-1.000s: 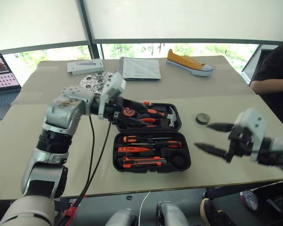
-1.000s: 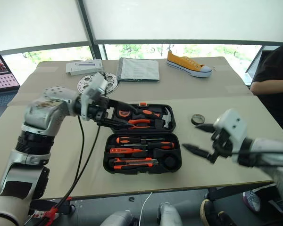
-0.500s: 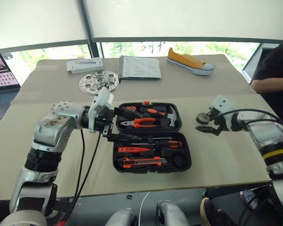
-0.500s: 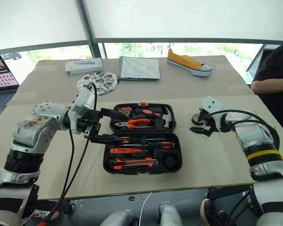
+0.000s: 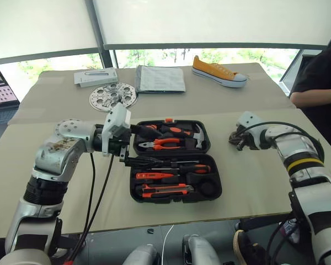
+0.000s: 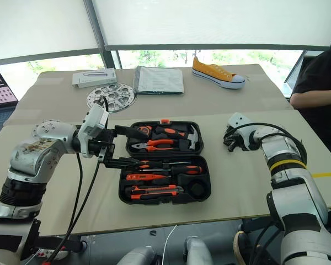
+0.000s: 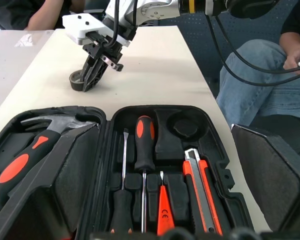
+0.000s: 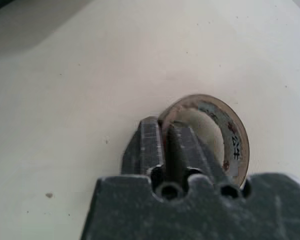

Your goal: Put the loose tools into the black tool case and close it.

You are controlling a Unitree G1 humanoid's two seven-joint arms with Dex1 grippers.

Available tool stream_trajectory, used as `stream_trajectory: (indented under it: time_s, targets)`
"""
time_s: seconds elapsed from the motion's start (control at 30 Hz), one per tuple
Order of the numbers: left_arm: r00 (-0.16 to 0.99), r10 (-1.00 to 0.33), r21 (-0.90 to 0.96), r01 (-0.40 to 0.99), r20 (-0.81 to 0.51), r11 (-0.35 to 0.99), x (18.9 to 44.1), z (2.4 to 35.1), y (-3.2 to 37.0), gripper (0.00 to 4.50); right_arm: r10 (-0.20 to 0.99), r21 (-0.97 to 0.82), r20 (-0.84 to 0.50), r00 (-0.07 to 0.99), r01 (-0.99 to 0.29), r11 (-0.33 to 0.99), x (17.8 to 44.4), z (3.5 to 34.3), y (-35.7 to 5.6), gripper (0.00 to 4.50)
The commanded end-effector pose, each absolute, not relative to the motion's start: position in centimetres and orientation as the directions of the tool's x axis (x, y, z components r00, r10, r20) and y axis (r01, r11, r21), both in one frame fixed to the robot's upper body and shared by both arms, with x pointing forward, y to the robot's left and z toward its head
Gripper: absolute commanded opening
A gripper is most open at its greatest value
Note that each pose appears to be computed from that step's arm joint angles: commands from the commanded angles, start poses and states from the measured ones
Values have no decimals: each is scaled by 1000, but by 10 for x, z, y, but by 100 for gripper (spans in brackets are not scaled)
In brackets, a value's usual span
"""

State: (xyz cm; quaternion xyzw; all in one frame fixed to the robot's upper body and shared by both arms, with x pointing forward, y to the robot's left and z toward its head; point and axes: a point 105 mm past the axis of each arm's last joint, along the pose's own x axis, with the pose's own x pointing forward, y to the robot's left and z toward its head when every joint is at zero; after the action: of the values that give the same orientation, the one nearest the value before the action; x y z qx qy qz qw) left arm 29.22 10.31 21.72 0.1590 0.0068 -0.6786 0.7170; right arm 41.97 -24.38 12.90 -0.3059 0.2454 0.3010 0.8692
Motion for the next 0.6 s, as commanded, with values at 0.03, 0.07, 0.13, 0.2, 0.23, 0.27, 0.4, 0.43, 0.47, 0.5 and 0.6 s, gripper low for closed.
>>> stream_trajectory:
  time_s: [0.03,0.07,0.13,0.2,0.23,0.27,0.4,0.43,0.47,0.5,0.6]
  targets:
    - [59,-965,250,968,-255,-7,288,218,103,450,496,-406,-513,700,-708,578,414,171,-233,6]
    - [54,-964,247,969,-260,-13,287,217,103,450,515,-406,-505,693,-717,566,411,174,-230,6]
    - [-10,-952,215,973,-305,-79,278,205,106,450,650,-392,-467,599,-800,455,382,190,-201,6]
    - [-55,-937,206,969,-345,-133,271,195,105,450,778,-338,-467,421,-898,283,332,197,-165,6]
    - [-67,-932,209,966,-355,-149,270,194,104,450,816,-303,-481,320,-934,188,303,194,-149,6]
    - [-74,-930,212,964,-360,-159,269,193,103,450,831,-275,-494,255,-953,129,283,192,-140,6]
    - [-92,-930,211,961,-356,-176,269,196,101,450,814,-242,-558,161,-970,26,241,172,-120,6]
    - [-95,-928,212,960,-360,-181,269,196,101,450,807,-242,-567,166,-970,29,239,168,-119,6]
    - [-97,-926,214,959,-365,-185,269,196,101,450,796,-246,-581,171,-969,28,238,163,-118,6]
    - [-97,-925,216,958,-368,-186,269,195,102,450,778,-252,-602,181,-967,31,238,158,-119,6]
    - [-95,-924,221,957,-369,-187,270,196,101,450,749,-253,-632,199,-966,44,240,148,-123,6]
